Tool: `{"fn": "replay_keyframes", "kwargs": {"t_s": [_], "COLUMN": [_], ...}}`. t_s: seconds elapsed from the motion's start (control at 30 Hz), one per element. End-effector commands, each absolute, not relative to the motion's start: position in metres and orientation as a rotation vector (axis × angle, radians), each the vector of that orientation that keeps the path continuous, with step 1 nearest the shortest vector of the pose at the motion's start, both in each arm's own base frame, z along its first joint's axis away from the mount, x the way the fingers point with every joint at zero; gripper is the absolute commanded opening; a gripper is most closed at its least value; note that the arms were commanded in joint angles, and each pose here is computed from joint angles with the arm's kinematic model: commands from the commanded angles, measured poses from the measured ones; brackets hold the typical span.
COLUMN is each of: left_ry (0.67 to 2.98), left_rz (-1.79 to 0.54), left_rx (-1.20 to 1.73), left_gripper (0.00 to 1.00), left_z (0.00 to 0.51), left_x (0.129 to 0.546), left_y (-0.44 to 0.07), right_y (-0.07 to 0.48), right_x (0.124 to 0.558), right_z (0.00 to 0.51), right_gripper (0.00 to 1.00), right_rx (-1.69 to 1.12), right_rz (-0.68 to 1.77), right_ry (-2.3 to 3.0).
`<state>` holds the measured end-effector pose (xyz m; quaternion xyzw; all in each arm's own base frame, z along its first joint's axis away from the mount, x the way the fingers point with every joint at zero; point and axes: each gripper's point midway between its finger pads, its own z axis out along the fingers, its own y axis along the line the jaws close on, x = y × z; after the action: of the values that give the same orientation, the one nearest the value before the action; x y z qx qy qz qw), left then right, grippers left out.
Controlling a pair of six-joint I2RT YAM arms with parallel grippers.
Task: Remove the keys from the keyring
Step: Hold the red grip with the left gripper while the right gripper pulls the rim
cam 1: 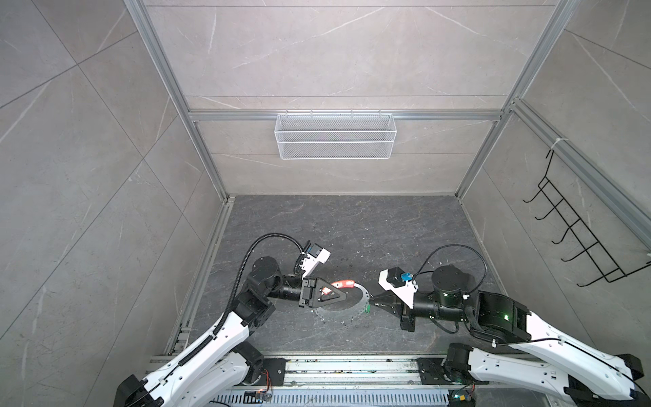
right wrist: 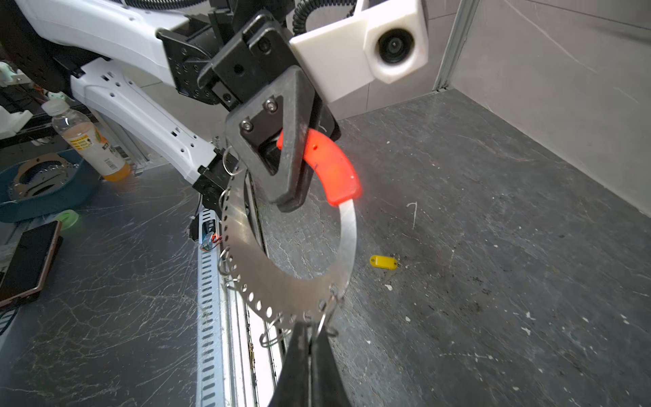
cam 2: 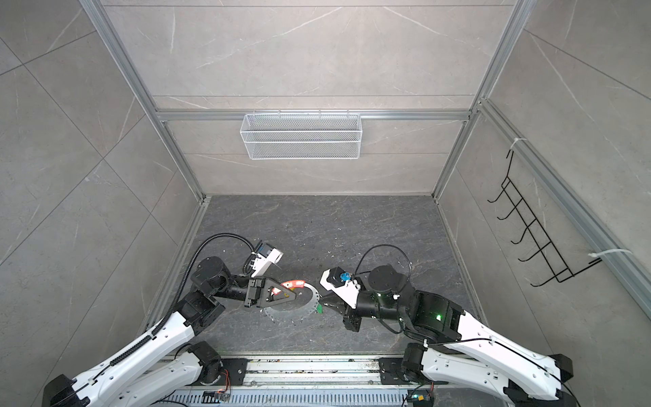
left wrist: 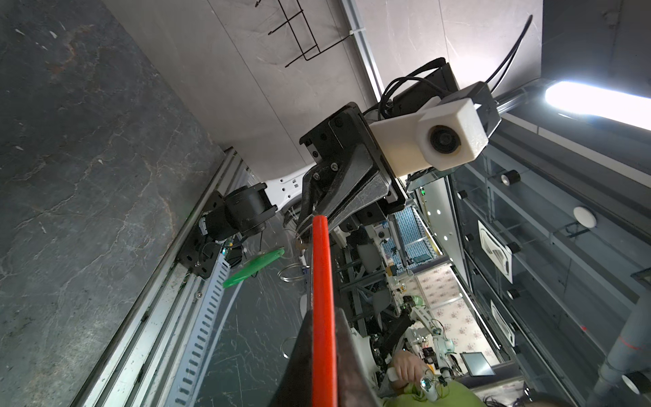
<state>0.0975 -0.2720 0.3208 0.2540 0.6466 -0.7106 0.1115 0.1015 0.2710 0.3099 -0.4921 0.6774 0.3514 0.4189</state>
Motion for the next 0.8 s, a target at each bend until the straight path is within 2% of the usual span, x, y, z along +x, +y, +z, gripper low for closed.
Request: {"fn": "replay_keyframes", "kwargs": {"t_s": [0.0,0.77], "left_ry": [1.641,1.514], "left_rz": [-2.086,-2.164], "left_rx": [0.833,0.836], "left_gripper": [0.00,0.00], "left_z": [0.368,0.385], "left_x": [0.089,0.078], "left_y": [-0.264,-0.256], "right_y": [0.274,0.279], "right_x": [0.075,0.052], "right_z": [0.303,0.310], "right_gripper": [0.00,0.00], "right_rx": [-1.383,-1.593], "right_rz": [0.976,1.048], "right_ry": [1.661,1.637]}}
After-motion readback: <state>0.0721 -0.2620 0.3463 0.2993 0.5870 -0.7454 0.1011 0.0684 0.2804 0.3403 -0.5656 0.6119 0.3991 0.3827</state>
